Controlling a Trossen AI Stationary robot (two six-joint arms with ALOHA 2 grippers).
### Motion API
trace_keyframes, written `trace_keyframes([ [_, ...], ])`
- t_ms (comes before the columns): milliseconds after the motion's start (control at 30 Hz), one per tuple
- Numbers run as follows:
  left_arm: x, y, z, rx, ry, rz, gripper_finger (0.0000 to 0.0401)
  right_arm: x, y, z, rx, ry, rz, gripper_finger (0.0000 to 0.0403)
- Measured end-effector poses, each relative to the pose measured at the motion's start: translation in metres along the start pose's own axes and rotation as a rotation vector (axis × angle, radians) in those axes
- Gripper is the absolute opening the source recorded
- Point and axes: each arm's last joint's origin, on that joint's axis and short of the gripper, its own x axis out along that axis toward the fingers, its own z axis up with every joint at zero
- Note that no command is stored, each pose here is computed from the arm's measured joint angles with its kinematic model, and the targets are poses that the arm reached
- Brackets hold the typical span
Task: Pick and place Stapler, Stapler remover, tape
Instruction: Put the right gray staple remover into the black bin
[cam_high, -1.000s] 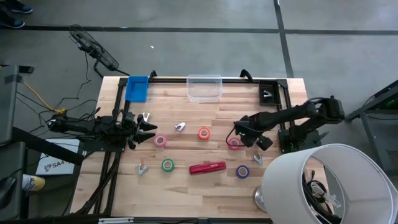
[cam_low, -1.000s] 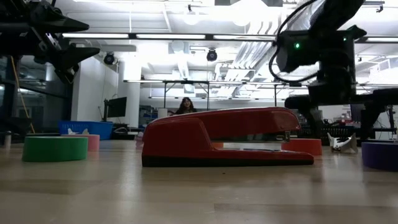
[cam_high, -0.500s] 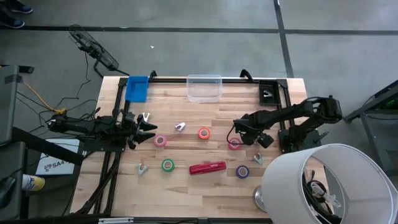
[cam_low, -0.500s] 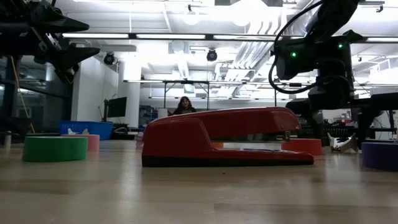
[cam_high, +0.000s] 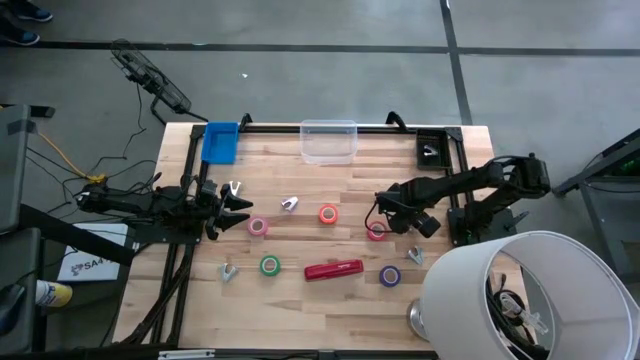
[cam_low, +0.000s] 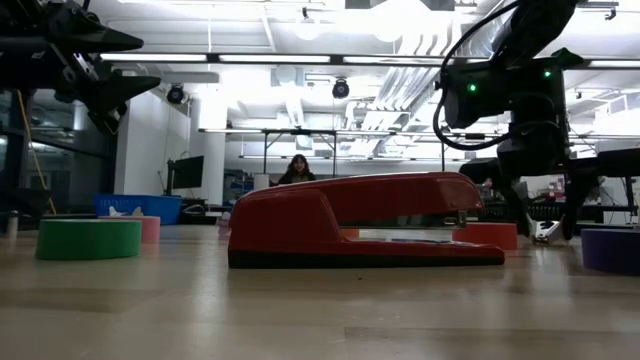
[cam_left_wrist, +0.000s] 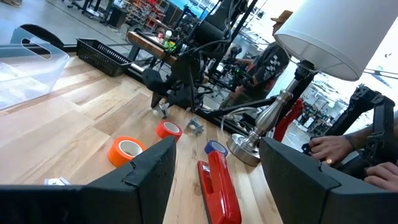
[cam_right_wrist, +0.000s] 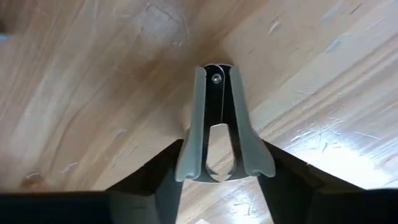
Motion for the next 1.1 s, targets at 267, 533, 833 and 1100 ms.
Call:
trace_keyframes([
  [267,0.0,0.0,0.0,0.0,0.0,0.0,0.0229,0.0,-0.003,-0.003,0.126,-0.007,0.005,0.0094],
  [533,0.0,0.0,0.0,0.0,0.0,0.0,0.0229,0.001,-0.01,-0.01,0.427,-0.015,0.016,0.0084],
  [833,0.0,0.0,0.0,0.0,0.0,0.0,0.0229,-0.005,-0.028,-0.019,0.973,-0.051,0.019,0.0086],
  [1100,0.0,0.0,0.0,0.0,0.0,0.0,0.0229,-0.013,-0.045,-0.029,1.477,-0.11,0.077,0.0085],
])
